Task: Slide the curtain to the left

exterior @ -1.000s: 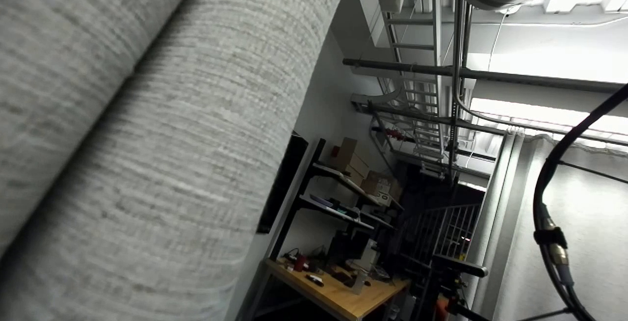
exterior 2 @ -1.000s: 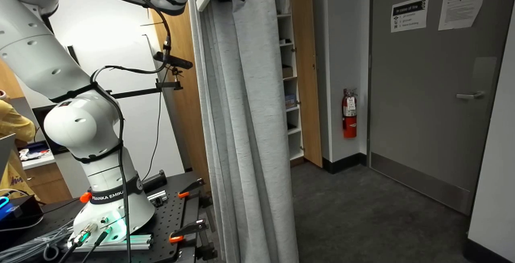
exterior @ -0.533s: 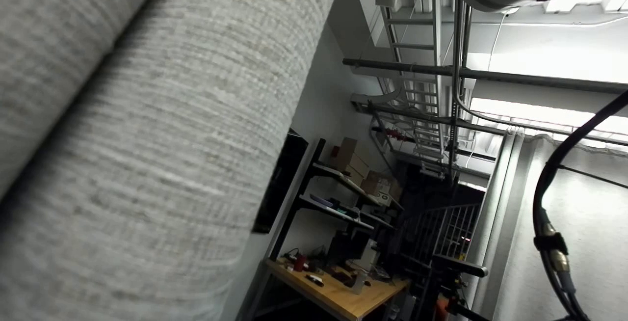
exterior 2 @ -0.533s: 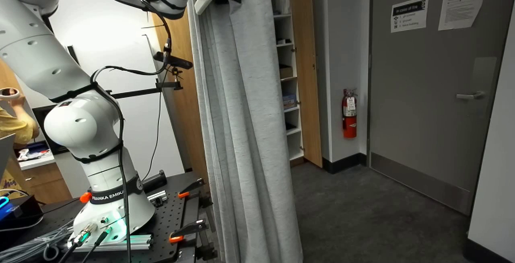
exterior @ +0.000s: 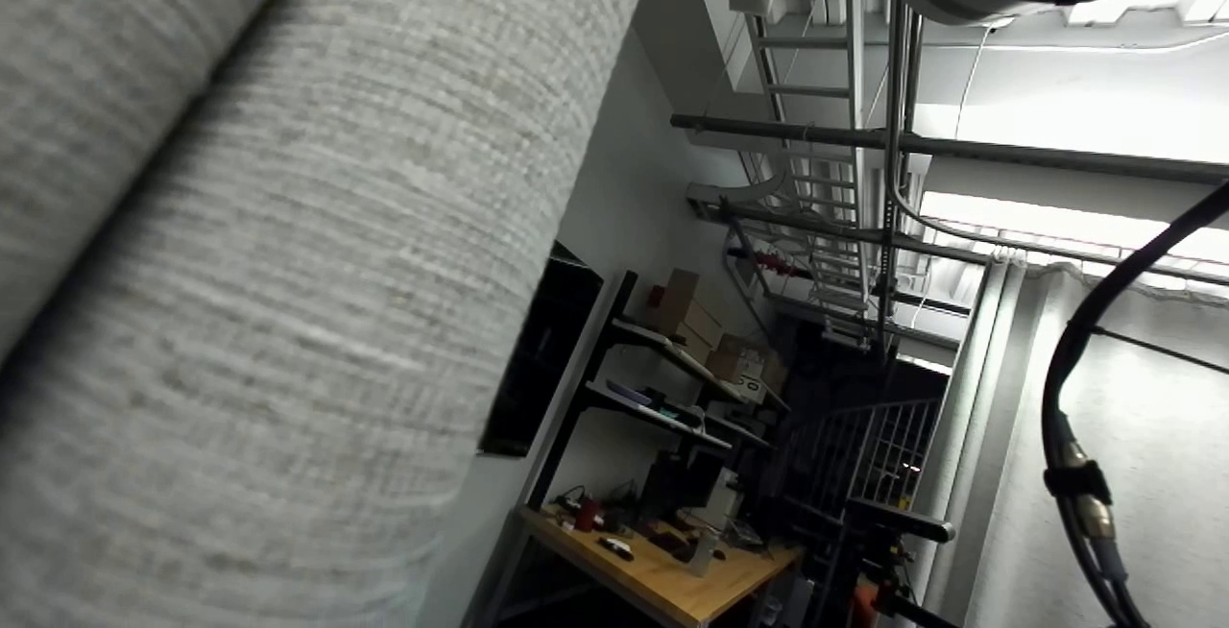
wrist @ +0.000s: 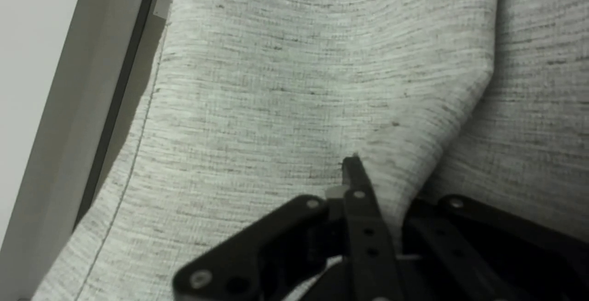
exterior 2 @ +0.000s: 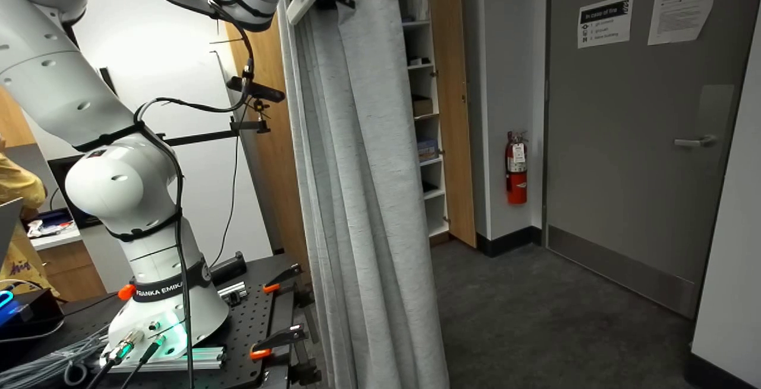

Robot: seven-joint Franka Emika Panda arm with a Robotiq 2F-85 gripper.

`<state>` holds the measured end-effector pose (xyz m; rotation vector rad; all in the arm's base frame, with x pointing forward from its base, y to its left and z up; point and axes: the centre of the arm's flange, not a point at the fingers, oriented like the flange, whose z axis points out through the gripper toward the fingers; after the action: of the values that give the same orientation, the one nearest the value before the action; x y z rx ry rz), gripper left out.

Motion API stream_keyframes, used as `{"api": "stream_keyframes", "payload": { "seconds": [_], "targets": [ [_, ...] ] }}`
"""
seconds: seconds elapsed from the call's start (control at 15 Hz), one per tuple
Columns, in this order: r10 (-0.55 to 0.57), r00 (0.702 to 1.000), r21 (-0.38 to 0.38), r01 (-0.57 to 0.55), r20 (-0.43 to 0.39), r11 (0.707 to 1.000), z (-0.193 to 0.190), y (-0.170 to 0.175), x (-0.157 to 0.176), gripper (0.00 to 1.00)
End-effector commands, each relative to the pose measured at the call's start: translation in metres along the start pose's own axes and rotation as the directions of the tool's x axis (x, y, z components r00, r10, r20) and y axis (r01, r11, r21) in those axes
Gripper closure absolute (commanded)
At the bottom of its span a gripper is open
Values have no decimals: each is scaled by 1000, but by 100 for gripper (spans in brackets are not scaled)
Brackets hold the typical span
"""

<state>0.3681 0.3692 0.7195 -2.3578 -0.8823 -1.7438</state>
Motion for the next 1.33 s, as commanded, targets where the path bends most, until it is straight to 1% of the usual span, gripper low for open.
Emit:
{"api": "stream_keyframes", "payload": {
  "seconds": [0.0, 0.27, 0.73, 0.8, 0.87, 0.93, 1.0, 1.13, 1.2, 1.27],
  "targets": [
    [-42, 996, 127, 32, 75, 991, 30, -53, -45, 100],
    [-46, 998, 144, 38, 48, 989, 30, -58, -45, 100],
    [-59, 995, 103, 51, 77, 993, 31, -59, -47, 100],
    [-70, 994, 87, 62, 82, 994, 32, -58, -48, 73],
    [-79, 993, 74, 73, 86, 995, 32, -58, -49, 72],
    [-97, 987, 71, 88, 128, 994, 39, -64, -60, 67],
    [-114, 977, 92, 98, 181, 991, 51, -58, -91, 59],
    [-156, 945, 122, 126, 287, 985, 74, -61, -140, 43],
    [-176, 924, 132, 138, 341, 982, 83, -54, -155, 36],
    [-201, 898, 127, 163, 392, 978, 91, -39, -167, 29]
  ]
}}
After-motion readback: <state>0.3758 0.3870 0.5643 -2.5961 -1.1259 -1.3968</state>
